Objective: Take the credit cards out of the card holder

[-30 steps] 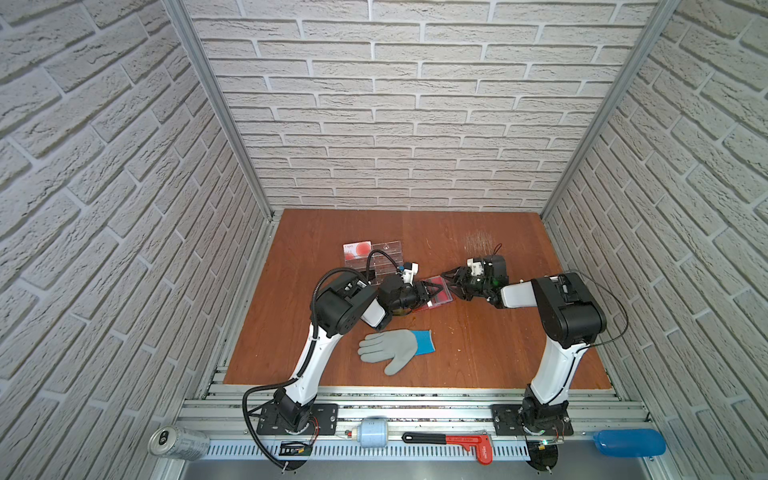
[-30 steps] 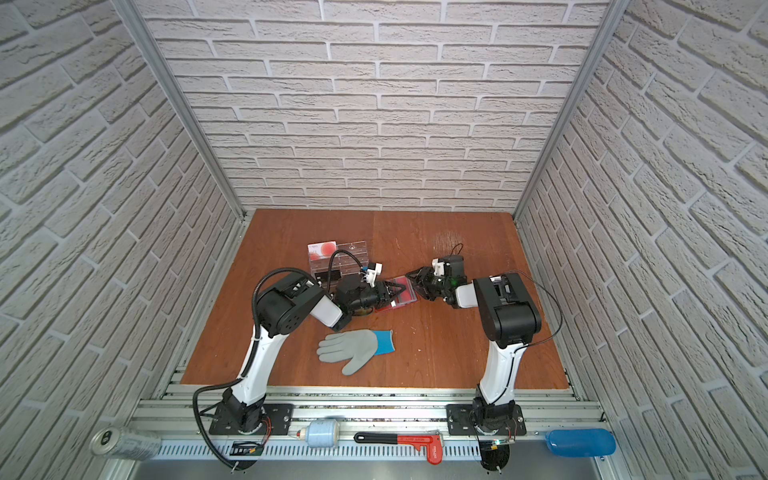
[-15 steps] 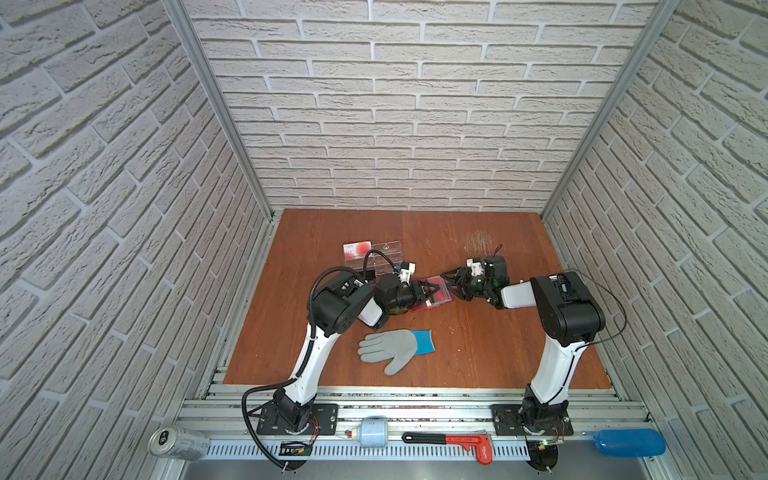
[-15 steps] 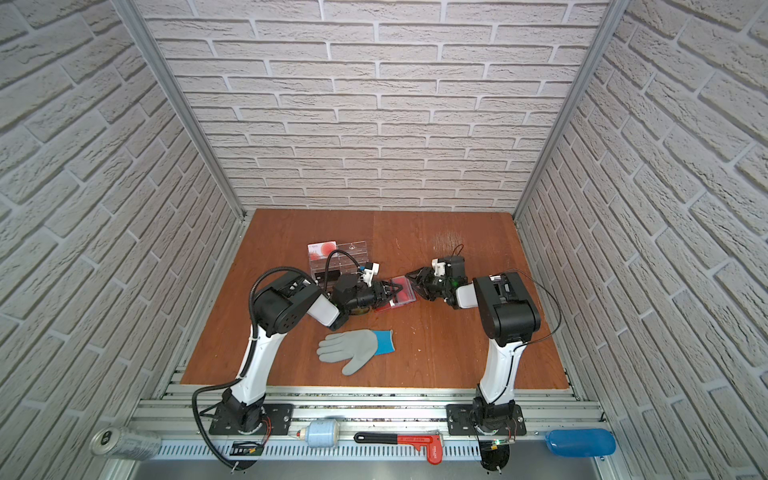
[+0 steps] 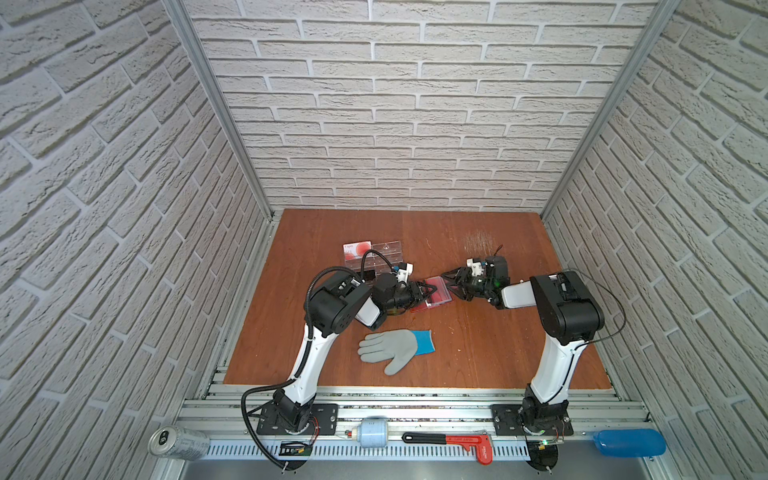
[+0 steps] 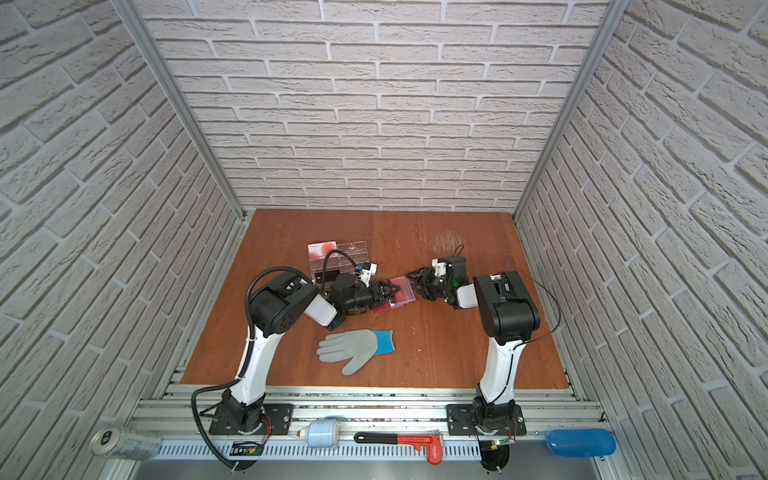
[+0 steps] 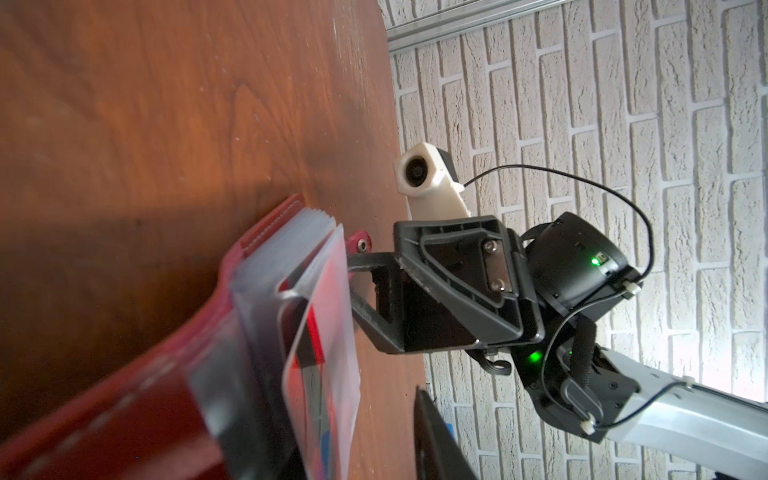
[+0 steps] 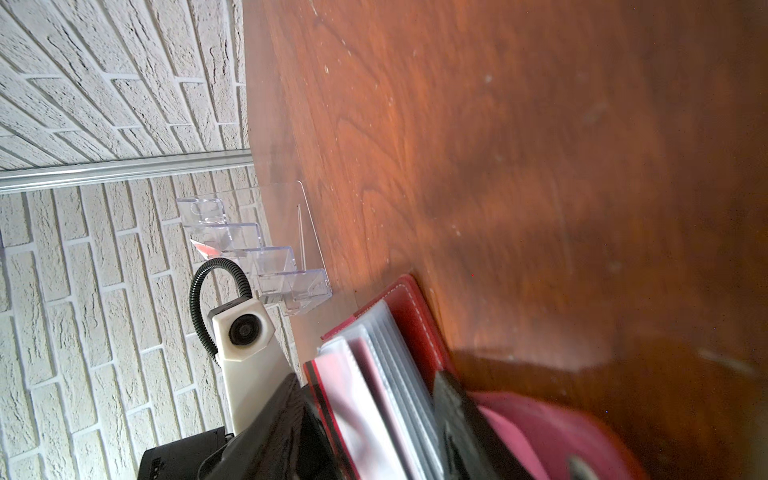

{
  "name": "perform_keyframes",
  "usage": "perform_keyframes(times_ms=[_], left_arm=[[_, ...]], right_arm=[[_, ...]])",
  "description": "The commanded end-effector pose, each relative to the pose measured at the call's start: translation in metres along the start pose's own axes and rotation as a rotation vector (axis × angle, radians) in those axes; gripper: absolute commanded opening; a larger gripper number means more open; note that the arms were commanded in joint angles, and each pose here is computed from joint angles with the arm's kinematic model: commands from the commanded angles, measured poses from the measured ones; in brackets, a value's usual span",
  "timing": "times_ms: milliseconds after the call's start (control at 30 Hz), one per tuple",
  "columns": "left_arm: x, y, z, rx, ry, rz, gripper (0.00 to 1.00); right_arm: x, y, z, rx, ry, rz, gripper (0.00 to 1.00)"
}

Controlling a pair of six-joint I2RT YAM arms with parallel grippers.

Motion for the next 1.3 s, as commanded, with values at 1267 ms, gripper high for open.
perform_keyframes(times_ms=[1267], left_arm=[[0.021, 0.007, -0.005, -0.072, 0.116, -0.018, 0.16]], right_arm=[[0.005, -0.016, -0.056, -0.091, -0.235, 0.000, 0.54]])
Point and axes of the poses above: each gripper's point midway between its finger pads, its own x axis back along the fingers, its own z axis along the line the jaws close on, y = z × x, the point moved 9 cm from there along x, back along the fingers, and after that the axes turned 4 degrees about -x, right-handed, at the moved point
